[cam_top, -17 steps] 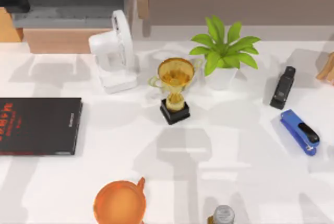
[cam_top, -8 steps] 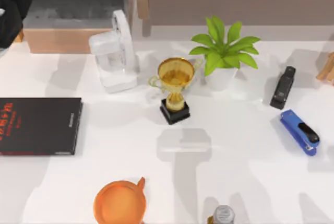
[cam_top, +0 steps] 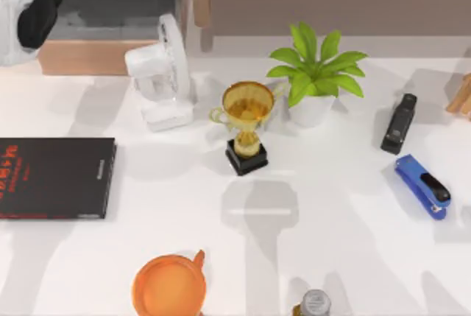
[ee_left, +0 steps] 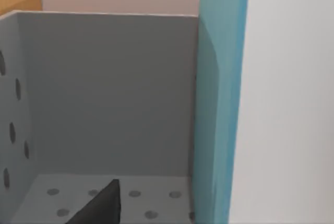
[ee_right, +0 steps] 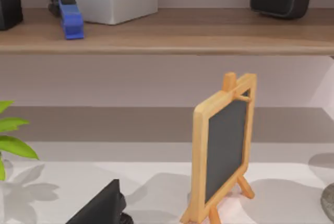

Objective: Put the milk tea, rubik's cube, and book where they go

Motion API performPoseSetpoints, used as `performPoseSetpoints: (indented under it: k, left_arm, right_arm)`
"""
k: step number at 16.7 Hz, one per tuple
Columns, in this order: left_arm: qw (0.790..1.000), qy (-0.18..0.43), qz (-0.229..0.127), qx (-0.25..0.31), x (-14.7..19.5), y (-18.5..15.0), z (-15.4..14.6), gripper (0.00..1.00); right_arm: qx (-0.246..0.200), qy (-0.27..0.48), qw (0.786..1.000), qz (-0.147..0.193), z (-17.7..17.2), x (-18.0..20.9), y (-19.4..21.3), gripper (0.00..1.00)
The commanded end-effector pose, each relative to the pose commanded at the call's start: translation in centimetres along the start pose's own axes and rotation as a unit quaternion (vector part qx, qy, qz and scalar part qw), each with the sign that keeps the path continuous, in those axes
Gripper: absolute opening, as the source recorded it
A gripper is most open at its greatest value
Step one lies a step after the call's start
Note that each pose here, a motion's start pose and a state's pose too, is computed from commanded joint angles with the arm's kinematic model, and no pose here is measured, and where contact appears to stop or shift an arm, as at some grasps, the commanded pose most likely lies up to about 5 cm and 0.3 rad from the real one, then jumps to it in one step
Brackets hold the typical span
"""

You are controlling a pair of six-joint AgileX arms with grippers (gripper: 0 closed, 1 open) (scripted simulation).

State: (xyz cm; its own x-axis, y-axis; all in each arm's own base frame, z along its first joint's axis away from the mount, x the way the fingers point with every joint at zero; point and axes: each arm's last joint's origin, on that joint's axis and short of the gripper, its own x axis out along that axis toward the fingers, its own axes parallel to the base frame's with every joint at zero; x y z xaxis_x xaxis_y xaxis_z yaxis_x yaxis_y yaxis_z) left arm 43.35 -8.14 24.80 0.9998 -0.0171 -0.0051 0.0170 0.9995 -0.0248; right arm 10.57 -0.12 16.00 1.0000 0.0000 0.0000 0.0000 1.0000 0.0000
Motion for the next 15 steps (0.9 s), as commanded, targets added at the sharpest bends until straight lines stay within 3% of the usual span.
performPoseSetpoints:
  k: [14, 15]
  left_arm:
    - [1.000, 0.000, 0.000, 0.000, 3.0, 0.0, 0.0, 1.00]
    - [1.000, 0.000, 0.000, 0.000, 3.0, 0.0, 0.0, 0.92]
  right_arm:
    - [0.000, 0.000, 1.000, 0.000, 0.0, 0.0, 0.0, 1.00]
    - [0.000, 0.000, 1.000, 0.000, 0.0, 0.0, 0.0, 1.00]
